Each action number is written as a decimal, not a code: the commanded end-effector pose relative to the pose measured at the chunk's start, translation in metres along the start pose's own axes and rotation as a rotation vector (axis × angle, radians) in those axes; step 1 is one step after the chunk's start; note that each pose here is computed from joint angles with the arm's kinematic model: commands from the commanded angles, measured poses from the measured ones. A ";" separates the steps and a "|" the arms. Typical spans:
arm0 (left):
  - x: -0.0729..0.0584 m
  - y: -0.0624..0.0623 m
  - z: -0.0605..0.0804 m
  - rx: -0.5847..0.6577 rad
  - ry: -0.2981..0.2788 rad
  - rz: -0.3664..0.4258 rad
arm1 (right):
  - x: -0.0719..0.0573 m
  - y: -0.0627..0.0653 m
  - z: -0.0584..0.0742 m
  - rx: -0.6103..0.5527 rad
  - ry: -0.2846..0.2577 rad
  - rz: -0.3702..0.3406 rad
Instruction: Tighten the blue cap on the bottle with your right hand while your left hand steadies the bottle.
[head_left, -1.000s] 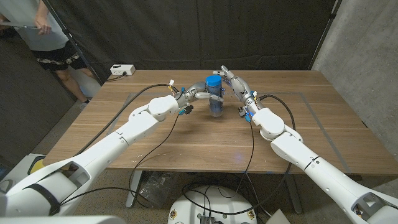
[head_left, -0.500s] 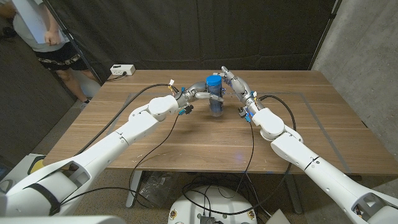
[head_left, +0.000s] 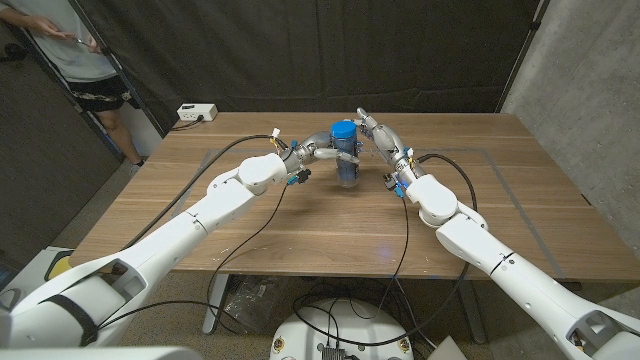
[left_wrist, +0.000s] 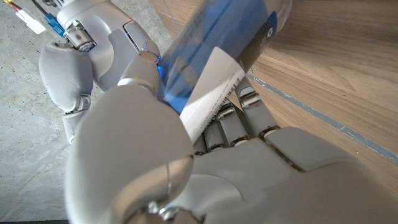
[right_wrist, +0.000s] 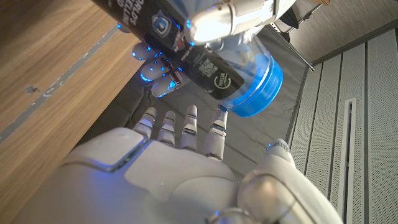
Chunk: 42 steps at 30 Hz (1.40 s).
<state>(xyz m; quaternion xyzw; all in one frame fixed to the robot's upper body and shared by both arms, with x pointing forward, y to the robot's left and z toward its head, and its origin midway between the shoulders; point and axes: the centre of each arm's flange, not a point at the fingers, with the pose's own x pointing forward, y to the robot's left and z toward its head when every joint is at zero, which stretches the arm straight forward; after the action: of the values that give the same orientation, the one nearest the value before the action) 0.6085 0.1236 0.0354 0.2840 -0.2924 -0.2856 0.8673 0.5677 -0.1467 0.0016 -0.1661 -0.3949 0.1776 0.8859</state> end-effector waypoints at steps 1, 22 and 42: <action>0.001 0.002 -0.006 -0.023 0.041 0.021 | -0.006 -0.003 0.001 -0.001 -0.004 -0.020; 0.006 0.003 -0.004 -0.023 0.057 0.020 | -0.020 -0.006 0.007 -0.024 -0.028 -0.021; 0.002 -0.001 -0.004 -0.030 0.064 0.060 | -0.027 -0.004 0.008 -0.037 -0.036 -0.009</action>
<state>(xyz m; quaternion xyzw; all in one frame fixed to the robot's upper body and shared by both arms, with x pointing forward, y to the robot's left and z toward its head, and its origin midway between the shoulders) 0.6149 0.1224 0.0345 0.2741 -0.2679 -0.2637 0.8852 0.5493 -0.1624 -0.0057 -0.1703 -0.4123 0.1647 0.8797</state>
